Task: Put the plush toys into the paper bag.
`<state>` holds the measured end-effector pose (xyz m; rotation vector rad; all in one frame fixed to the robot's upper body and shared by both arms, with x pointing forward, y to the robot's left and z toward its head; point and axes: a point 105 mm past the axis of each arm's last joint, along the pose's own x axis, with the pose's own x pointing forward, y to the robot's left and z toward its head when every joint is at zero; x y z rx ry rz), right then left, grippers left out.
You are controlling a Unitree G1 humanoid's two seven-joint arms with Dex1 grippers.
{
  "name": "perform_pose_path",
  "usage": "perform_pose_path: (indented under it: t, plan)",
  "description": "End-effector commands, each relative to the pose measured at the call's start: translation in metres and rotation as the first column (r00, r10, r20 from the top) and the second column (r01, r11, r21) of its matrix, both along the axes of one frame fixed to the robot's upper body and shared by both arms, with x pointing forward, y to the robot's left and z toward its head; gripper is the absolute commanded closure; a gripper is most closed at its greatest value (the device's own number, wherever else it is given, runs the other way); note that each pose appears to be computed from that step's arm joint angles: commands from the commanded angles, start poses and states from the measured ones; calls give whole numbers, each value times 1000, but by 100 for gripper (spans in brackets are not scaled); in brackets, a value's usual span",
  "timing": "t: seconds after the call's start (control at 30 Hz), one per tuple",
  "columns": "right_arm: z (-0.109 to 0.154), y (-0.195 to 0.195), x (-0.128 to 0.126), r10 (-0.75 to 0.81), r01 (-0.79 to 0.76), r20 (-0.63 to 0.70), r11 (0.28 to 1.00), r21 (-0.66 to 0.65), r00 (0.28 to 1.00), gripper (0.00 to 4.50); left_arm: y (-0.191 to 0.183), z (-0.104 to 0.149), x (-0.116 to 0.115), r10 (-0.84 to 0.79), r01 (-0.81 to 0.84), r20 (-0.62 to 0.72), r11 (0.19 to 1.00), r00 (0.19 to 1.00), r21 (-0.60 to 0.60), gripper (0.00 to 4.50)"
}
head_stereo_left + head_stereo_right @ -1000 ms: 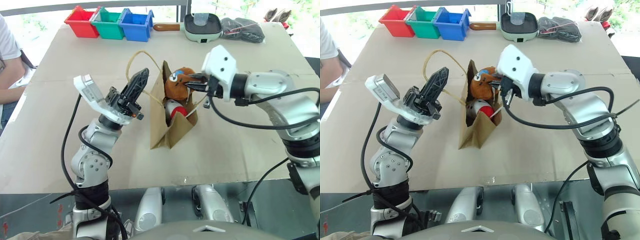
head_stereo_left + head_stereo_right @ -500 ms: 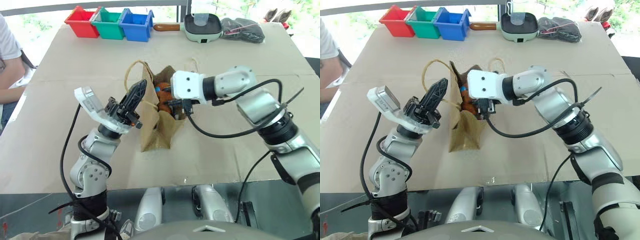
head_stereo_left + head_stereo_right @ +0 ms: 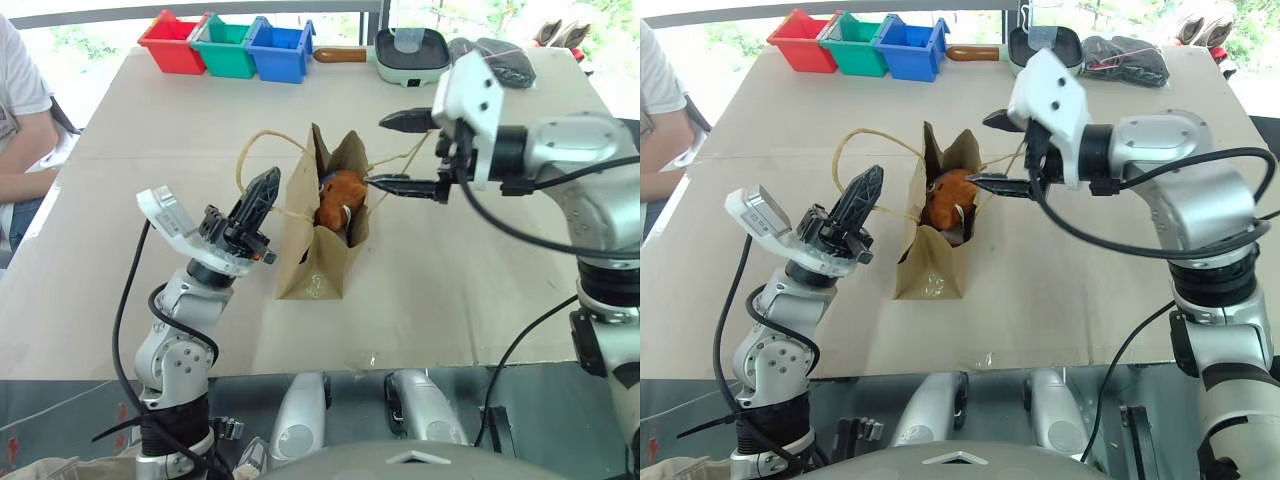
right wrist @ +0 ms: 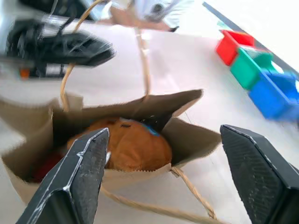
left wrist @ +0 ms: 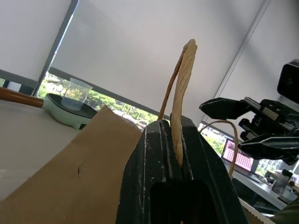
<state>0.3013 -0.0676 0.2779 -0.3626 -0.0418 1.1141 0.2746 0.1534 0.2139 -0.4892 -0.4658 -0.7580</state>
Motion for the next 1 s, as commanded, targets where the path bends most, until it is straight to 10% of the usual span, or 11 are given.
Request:
perform_pose_path:
  t: [0.03,0.3,0.63,0.93,1.0]
  plan:
    - [4,-22,-11,-102,125,-163,982,138,981,83,1,16,-3,5,-6,72,1000,997,20,450]
    - [12,-39,-30,-41,155,-276,901,405,960,83,-2,21,1,-10,3,84,997,996,77,450]
    - [-25,2,-28,74,107,-417,913,393,906,83,-6,22,2,-21,9,89,991,996,135,450]
    - [0,48,-17,266,-70,-312,852,519,912,425,-5,26,4,-46,31,81,985,996,171,450]
    - [16,48,-24,329,-143,-242,812,565,913,442,-1,32,10,-40,25,87,987,995,158,450]
